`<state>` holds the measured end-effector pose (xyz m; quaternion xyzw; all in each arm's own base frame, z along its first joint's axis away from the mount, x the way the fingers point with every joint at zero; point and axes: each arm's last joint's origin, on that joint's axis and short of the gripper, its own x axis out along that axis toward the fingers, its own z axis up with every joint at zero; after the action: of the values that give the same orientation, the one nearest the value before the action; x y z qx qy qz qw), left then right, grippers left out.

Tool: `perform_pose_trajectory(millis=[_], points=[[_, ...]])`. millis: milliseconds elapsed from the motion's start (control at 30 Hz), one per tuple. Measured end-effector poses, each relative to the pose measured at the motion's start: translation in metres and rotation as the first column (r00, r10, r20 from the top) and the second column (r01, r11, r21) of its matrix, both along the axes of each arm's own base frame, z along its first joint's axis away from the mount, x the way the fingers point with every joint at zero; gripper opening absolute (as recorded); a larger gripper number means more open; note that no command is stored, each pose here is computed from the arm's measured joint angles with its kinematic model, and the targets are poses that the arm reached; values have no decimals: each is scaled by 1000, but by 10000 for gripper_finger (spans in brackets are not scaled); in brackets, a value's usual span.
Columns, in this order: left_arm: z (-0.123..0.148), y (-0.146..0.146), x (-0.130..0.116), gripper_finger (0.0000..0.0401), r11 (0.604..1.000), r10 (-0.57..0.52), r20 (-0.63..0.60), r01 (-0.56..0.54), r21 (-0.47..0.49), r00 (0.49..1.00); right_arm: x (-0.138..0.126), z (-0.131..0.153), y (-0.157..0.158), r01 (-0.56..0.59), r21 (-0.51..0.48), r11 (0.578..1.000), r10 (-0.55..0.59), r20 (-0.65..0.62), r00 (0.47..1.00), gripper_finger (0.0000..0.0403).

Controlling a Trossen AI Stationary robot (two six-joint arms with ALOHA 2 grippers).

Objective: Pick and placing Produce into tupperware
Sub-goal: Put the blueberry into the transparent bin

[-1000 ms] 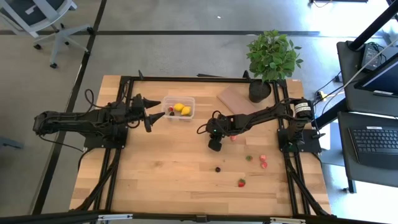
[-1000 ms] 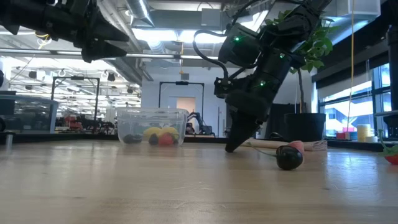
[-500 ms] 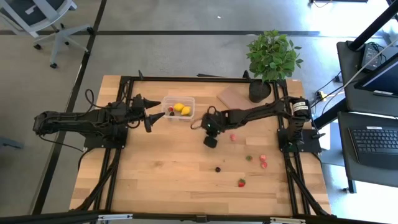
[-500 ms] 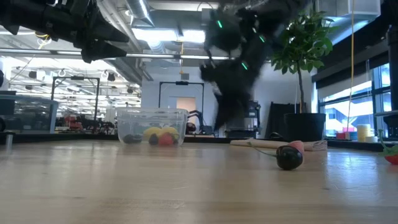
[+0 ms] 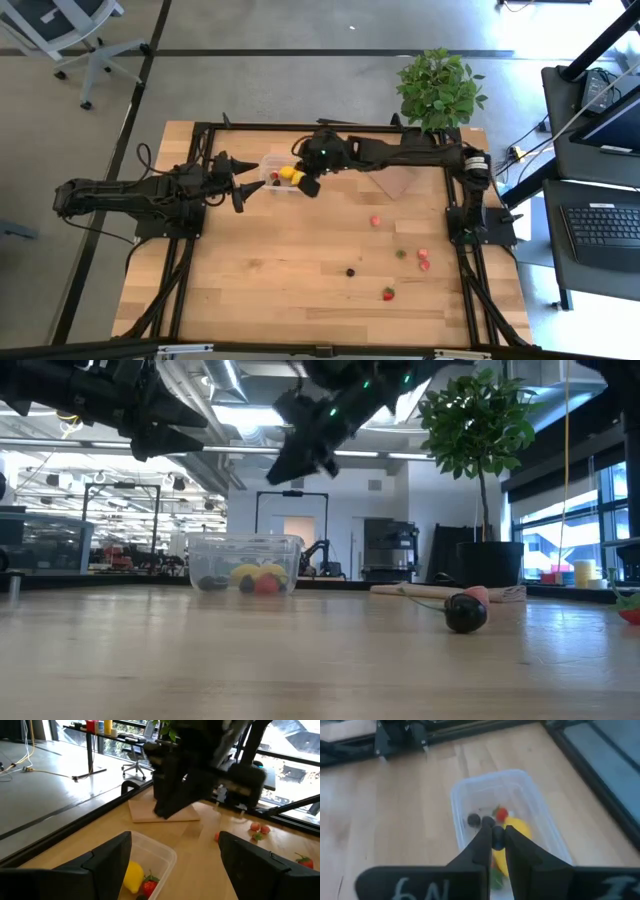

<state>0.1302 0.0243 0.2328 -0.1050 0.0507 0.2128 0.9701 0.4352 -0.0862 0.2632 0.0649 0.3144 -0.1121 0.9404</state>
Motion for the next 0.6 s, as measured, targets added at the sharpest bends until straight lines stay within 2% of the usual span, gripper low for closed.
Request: perform_pose_trajectory(millis=[100,233,600], points=[[0,0,0,291,1000,0,3,0,1,1000,12,-22,-7,-2,30,1000,2,5,1000,37],[0,0,0,291,1000,0,2,0,2,1000,18,-50,-11,21,65,998,-18,-61,998,37],[0,0,0,291,1000,1,4,-1,-4,1000,22,-83,-16,78,119,990,-60,-152,987,38]])
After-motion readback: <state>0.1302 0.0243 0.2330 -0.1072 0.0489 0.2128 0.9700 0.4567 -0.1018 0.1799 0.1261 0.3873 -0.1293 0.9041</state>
